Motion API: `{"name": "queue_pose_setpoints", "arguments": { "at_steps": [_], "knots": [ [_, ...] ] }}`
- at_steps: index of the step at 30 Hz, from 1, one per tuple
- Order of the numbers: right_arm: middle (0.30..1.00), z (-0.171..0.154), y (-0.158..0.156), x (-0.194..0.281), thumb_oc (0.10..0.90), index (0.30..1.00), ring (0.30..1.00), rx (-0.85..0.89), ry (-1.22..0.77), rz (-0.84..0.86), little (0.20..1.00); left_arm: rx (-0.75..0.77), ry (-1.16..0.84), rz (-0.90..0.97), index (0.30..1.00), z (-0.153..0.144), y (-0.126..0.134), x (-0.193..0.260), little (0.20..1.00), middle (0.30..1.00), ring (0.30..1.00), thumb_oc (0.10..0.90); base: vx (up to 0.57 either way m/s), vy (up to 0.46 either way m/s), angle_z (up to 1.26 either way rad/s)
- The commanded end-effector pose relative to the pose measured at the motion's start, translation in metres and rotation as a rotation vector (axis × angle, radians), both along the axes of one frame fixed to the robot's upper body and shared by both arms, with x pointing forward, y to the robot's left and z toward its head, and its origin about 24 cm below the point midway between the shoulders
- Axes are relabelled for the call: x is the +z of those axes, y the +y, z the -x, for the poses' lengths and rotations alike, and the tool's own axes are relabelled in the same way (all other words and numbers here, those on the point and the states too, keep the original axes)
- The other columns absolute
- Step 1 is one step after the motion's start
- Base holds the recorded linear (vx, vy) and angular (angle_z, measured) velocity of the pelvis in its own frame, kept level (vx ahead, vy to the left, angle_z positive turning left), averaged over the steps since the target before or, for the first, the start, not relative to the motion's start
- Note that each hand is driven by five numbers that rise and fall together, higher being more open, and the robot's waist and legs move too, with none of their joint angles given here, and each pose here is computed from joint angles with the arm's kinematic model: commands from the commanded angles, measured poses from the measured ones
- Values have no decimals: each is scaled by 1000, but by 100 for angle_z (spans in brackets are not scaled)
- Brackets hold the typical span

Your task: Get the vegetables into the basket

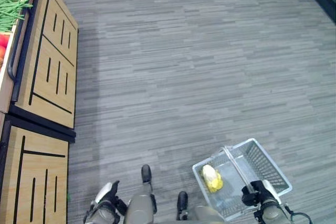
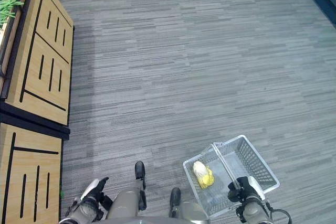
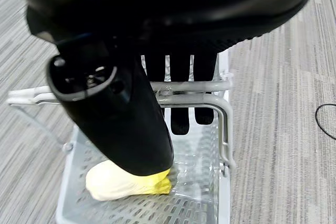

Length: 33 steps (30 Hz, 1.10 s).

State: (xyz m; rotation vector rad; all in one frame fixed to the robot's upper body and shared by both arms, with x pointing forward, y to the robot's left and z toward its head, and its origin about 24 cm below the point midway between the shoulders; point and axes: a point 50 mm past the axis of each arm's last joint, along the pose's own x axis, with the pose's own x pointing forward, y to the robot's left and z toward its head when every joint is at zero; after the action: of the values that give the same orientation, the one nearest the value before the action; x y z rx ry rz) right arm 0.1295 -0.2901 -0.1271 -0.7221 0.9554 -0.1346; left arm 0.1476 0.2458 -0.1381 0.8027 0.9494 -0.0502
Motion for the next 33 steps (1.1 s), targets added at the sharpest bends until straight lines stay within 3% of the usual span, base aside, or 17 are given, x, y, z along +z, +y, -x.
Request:
{"name": "queue_pose_setpoints", "arguments": {
  "at_steps": [1,16,33],
  "knots": [
    [300,-21,-15,19,400,300,300,-1,-126,62,300,81,-53,-57,1000,-1,22,8,1000,1000,1000,900,108,145,-2],
    [300,-43,2,22,400,300,300,82,-163,31,300,146,-19,-62,1000,11,33,6,1000,1000,1000,900,122,83,8],
    [300,-18,-28,21,400,300,300,31,-73,99,300,234,65,-8,1000,39,19,-9,1000,1000,1000,900,238,-266,81]
  ]
}}
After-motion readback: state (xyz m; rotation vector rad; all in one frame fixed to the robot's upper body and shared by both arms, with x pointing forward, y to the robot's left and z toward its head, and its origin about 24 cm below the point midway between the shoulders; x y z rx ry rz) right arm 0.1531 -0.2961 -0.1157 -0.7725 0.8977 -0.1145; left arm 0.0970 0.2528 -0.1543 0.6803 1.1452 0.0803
